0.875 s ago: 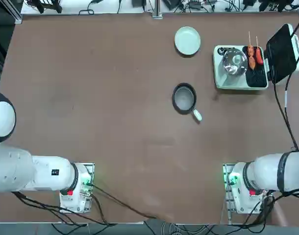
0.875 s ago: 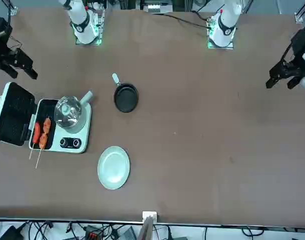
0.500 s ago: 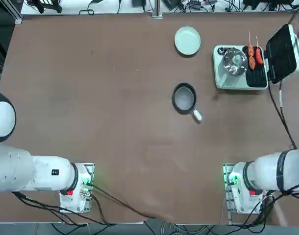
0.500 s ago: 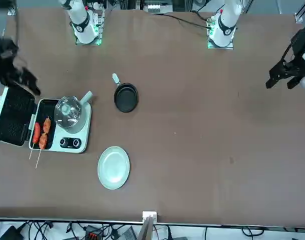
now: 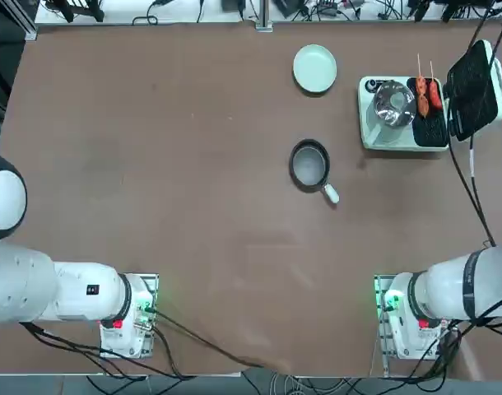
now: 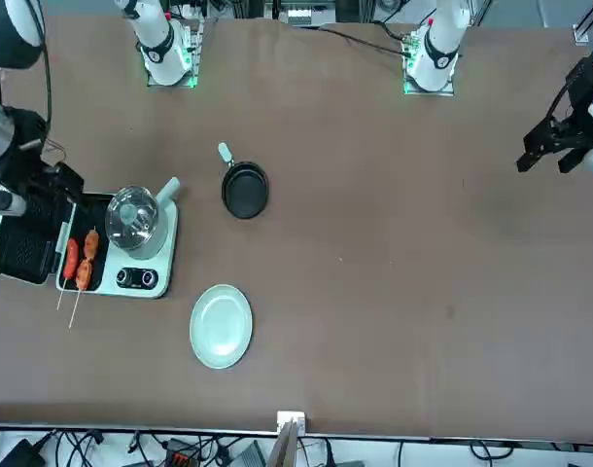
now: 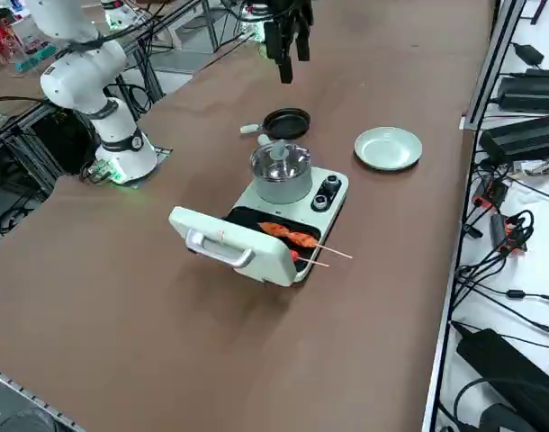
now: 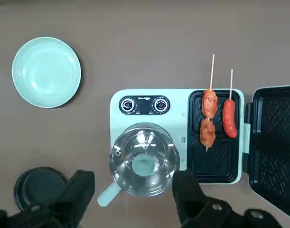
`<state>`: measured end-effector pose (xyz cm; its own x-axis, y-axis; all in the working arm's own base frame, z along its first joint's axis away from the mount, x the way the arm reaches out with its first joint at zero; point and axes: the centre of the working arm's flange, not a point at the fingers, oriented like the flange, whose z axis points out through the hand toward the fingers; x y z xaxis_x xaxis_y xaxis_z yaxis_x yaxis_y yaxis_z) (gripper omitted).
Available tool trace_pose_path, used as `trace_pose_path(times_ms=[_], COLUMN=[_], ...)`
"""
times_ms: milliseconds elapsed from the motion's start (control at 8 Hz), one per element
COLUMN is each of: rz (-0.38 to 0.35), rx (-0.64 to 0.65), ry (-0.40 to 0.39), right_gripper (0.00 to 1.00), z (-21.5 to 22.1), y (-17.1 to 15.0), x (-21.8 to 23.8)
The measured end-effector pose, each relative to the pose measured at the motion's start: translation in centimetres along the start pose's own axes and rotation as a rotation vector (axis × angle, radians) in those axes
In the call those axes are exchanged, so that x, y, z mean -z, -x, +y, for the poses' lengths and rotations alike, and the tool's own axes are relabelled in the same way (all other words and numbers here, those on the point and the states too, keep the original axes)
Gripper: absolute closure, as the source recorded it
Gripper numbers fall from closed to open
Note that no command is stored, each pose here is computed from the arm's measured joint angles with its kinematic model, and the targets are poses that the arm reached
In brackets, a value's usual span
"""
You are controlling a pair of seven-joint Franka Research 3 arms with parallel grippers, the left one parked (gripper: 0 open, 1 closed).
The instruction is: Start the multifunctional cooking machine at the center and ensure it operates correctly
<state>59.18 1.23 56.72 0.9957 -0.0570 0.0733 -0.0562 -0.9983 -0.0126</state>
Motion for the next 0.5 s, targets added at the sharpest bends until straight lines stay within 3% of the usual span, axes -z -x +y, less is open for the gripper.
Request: trace_pose_path(times_ms=[500], rz=[-0.011], rx=[-0.002], ry=[0.003], right_gripper=[0.00], z=[-0.2], y=[-3.0], x=[-8.0])
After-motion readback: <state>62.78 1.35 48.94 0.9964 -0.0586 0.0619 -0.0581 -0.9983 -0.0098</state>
